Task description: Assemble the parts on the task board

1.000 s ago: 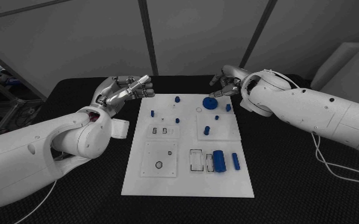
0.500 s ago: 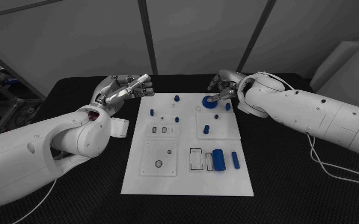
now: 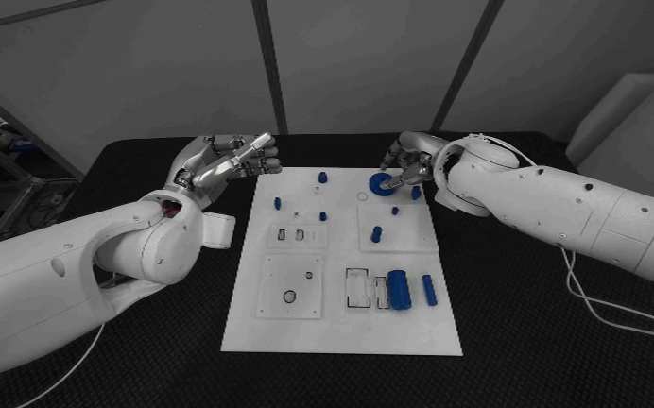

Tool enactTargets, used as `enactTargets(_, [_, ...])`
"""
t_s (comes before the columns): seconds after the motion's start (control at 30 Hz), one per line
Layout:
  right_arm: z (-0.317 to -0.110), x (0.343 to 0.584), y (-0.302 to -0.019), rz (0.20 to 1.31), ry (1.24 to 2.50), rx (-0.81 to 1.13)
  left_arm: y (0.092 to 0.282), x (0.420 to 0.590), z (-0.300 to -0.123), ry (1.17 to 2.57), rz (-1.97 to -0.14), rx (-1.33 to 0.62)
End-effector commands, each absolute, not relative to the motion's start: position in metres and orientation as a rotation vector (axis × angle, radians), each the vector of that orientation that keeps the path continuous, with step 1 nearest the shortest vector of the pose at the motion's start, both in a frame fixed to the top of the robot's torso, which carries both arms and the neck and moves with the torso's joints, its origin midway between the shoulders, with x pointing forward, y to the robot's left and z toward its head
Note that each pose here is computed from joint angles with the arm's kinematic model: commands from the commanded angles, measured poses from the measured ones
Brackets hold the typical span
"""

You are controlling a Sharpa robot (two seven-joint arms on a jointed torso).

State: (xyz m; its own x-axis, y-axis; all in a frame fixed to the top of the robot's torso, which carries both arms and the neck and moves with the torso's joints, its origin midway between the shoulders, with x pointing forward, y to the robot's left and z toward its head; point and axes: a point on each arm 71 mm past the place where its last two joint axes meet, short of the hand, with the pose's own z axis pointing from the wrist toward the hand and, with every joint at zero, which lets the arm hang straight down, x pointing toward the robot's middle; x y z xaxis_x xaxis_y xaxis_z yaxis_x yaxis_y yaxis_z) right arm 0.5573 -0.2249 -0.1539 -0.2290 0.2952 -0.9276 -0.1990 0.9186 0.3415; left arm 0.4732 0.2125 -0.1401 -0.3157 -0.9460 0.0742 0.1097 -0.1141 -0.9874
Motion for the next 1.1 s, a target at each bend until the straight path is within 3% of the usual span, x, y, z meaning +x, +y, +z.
enactTargets(0.03, [-0.1546,0.5564,-0.2242,0.454,1.76,0.057,0.2116,0.4732,-0.1384,1.289,-1.585,-1.006])
enactTargets(1.1, [-0.1628,0.5552,-0.2216,0.405,1.768,-0.009,0.2124,0.4741,-0.139,1.289,-1.581,-1.008])
